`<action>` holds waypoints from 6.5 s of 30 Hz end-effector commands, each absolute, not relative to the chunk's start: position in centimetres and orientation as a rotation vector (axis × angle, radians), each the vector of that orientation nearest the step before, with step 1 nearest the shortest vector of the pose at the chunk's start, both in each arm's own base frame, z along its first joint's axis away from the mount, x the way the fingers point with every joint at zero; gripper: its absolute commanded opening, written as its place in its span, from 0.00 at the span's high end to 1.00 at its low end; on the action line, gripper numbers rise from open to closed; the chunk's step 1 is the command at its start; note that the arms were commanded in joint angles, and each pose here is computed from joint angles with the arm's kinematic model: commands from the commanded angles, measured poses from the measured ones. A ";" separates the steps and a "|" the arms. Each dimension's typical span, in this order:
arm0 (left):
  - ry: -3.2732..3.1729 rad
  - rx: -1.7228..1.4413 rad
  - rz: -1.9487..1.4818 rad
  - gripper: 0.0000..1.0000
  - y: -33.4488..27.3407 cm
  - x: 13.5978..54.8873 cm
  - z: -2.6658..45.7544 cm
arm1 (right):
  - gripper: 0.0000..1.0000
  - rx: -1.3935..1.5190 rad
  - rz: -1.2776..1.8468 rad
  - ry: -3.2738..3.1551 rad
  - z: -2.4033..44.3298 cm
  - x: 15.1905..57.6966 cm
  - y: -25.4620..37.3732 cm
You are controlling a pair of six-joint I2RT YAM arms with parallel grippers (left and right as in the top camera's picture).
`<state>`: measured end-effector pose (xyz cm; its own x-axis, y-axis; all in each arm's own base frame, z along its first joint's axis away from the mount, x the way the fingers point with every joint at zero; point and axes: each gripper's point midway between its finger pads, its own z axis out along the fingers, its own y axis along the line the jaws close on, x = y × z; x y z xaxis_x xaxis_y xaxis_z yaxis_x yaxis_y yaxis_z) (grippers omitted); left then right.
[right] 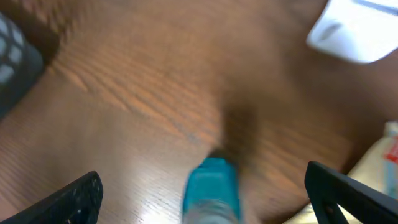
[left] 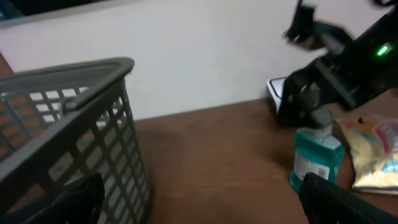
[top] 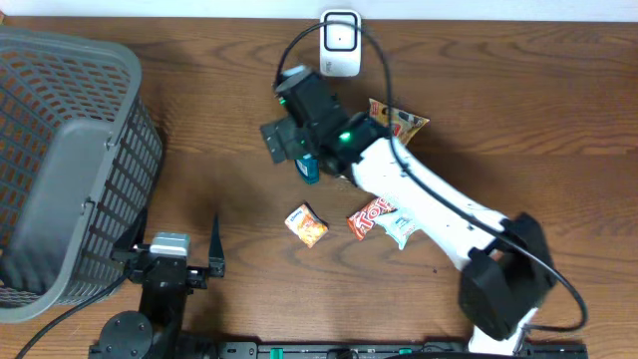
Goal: Scan the item barcode
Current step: 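Grasp the teal bottle with the right gripper and lift it, then hold the teal bottle up to the scanner face with the right gripper, then carry the teal bottle to the right edge and set it down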
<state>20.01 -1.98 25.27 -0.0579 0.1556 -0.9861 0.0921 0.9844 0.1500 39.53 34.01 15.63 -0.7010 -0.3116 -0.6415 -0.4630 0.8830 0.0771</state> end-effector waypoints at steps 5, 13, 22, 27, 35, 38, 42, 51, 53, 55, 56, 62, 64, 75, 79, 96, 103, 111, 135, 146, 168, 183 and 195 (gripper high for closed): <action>1.635 0.192 0.045 0.00 -2.1 20.0 25.2 | 0.03 -0.535 0.258 2.442 13.6 39.8 34.0; 1.638 0.192 0.045 0.00 -2.1 20.0 25.1 | 0.30 -0.554 0.204 2.499 10.2 39.9 33.9; 1.638 0.192 0.045 0.00 -2.1 20.0 25.1 | 0.75 -0.561 0.167 2.534 8.7 39.7 33.5; 1.638 0.192 0.045 0.00 -2.1 20.0 25.1 | 0.88 -0.546 0.161 2.542 8.6 40.1 32.9; 1.638 0.192 0.045 0.00 -2.1 20.0 25.1 | 0.99 -0.592 0.331 2.534 11.3 40.1 32.8; 1.638 0.192 0.045 0.00 -2.1 20.0 25.1 | 0.99 -0.627 0.518 2.516 13.7 39.6 33.0; 1.638 0.192 0.045 0.00 -2.1 20.0 25.1 | 0.99 -0.758 0.856 2.450 17.1 38.2 33.1; 1.638 0.192 0.045 0.00 -2.1 20.0 25.1 | 0.99 -0.932 1.520 2.163 22.0 36.1 29.6; 1.638 0.192 0.045 0.00 -2.1 20.0 25.1 | 0.99 -0.935 1.618 2.087 23.0 35.9 28.6; 1.638 0.192 0.045 0.00 -2.1 20.0 25.1 | 0.99 -0.934 1.694 2.027 23.6 35.6 27.9; 1.638 0.192 0.045 0.00 -2.1 20.0 25.1 | 0.99 -0.933 1.729 1.999 23.8 35.4 27.6; 1.638 0.192 0.045 0.00 -2.1 20.0 25.1 | 0.99 -0.880 1.986 1.854 24.5 33.6 26.1; 1.638 0.192 0.045 0.00 -2.1 20.0 25.1 | 0.99 -0.858 2.002 1.870 23.9 33.4 25.9; 1.638 0.192 0.045 0.00 -2.1 20.0 25.1 | 0.99 -0.857 1.913 1.955 22.2 33.7 26.0; 1.638 0.192 0.045 0.00 -2.1 20.0 25.1 | 0.98 -0.757 1.718 2.198 20.1 35.1 25.7; 1.638 0.192 0.045 0.00 -2.1 20.0 25.1 | 0.99 -0.409 0.184 2.181 23.8 46.5 20.6; 1.638 0.192 0.045 0.00 -2.1 20.0 25.1 | 0.99 -0.350 -0.051 2.049 23.6 50.7 19.7; 1.638 0.192 0.045 0.00 -2.1 20.0 25.1 | 0.99 -0.275 -0.285 1.949 24.2 54.9 18.4; 1.638 0.192 0.045 0.00 -2.1 20.0 25.1 | 0.99 -0.411 -0.926 1.593 21.1 64.5 27.2; 1.638 0.192 0.045 0.00 -2.1 20.0 25.1 | 0.99 -0.477 -1.022 1.597 21.1 64.3 26.8; 1.638 0.192 0.045 0.00 -2.1 20.0 25.1 | 0.99 0.016 -1.186 2.184 23.5 59.7 -4.6; 1.638 0.192 0.045 0.00 -2.1 20.0 25.1 | 0.99 0.530 -1.276 2.604 10.2 46.8 -32.0; 1.638 0.192 0.045 0.00 -2.1 20.0 25.1 | 0.75 0.851 -1.057 2.656 7.1 39.9 -39.8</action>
